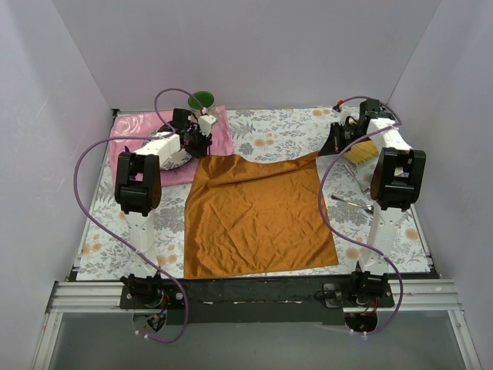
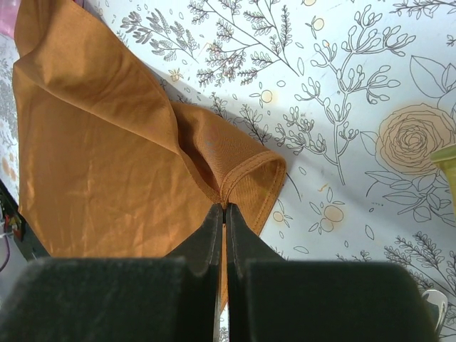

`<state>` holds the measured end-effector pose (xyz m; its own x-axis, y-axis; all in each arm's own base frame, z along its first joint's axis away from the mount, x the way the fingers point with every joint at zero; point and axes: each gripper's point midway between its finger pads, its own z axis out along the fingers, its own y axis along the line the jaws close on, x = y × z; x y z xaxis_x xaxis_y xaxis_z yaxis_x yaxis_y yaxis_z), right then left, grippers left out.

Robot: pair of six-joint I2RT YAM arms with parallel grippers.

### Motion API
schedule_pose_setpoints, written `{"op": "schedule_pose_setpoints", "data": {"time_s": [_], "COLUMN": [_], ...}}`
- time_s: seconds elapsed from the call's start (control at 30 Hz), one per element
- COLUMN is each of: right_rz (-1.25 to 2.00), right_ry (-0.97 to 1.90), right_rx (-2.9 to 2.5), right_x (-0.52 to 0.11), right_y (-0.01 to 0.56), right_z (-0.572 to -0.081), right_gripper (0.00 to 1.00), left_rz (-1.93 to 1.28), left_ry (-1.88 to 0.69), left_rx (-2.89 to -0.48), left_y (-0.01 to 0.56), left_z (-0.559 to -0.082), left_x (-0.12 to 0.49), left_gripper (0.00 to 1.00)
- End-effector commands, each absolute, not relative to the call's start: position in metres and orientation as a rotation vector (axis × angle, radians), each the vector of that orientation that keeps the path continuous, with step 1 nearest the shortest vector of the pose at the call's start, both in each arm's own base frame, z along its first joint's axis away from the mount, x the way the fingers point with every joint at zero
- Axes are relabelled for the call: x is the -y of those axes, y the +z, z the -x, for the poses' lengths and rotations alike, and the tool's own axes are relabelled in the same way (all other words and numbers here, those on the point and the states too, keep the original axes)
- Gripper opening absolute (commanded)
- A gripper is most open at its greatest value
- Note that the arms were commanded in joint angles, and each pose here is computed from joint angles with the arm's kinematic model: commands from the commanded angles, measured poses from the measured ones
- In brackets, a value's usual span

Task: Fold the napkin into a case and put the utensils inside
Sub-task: Pick up the flattened napkin from the center of the board.

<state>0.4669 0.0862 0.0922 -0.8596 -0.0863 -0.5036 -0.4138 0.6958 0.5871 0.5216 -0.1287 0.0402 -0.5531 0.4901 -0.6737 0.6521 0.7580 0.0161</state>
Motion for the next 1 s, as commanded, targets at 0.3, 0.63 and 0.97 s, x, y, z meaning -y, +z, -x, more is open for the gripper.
{"op": "schedule_pose_setpoints", "data": {"time_s": [0.3,0.63,0.97], "right_rz": [0.403,0.402,0.405], "right_ry": [0.988,0.991,0.996], "right_rx": [-2.391,-2.387,-2.388], "right_x": [-0.086,-0.087,-0.087], "right_y": [0.120,0.122,0.122], "right_z": [-0.475,-0.475,-0.474], "right_gripper": [0.01,0.01,0.01], "left_rz": [-0.678,-0.535,-0.547], "left_ry": [-0.253,-0.278,-0.225], "left_rx": [-2.358,-2.426,-2.450], "left_y": [0.052,0.037,0.025], "left_z": [-0.525,-0.520,-0.521], "left_x": [0.119,0.119,0.123], "left_gripper": [0.41,0.44,0.44]}}
